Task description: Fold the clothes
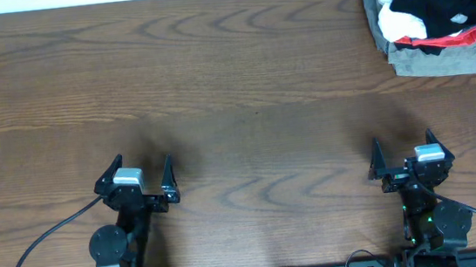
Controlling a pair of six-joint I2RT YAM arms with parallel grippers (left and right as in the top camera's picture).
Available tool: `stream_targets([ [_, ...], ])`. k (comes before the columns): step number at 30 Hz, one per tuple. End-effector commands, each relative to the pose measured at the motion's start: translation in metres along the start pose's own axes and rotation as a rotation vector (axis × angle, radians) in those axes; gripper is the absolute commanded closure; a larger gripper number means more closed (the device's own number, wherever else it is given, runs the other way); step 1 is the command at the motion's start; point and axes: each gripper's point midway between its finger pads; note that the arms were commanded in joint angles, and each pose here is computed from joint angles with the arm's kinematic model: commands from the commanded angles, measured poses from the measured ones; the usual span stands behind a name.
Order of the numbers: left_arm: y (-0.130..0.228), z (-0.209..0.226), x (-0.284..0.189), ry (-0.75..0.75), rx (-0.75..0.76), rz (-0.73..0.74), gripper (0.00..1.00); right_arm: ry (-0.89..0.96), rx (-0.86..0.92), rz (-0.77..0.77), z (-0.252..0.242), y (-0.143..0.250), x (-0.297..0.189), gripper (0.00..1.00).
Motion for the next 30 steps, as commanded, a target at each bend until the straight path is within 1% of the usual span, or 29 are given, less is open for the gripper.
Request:
stream_targets([
  [1,0.009,0.005,-0.001,-0.010,-0.005,-0.003,0.02,-0.009,-0.010,-0.003,0.003,0.000,0.000,0.01],
  [8,0.023,0.009,-0.007,-0.031,-0.014,0.047,0.02,-0.009,-0.010,-0.003,0.003,0.000,0.000,0.01],
  [30,0.024,0.009,-0.007,-0.029,-0.015,0.048,0.02,-0.009,-0.010,-0.003,0.003,0.000,0.000,0.01],
])
Point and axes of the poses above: each gripper's point midway between its finger pads, its own x axis out along the fingers, its own z axis along the line the jaws close on, y = z × x, and after that the axes turned 15 degrees about -x, right-handed
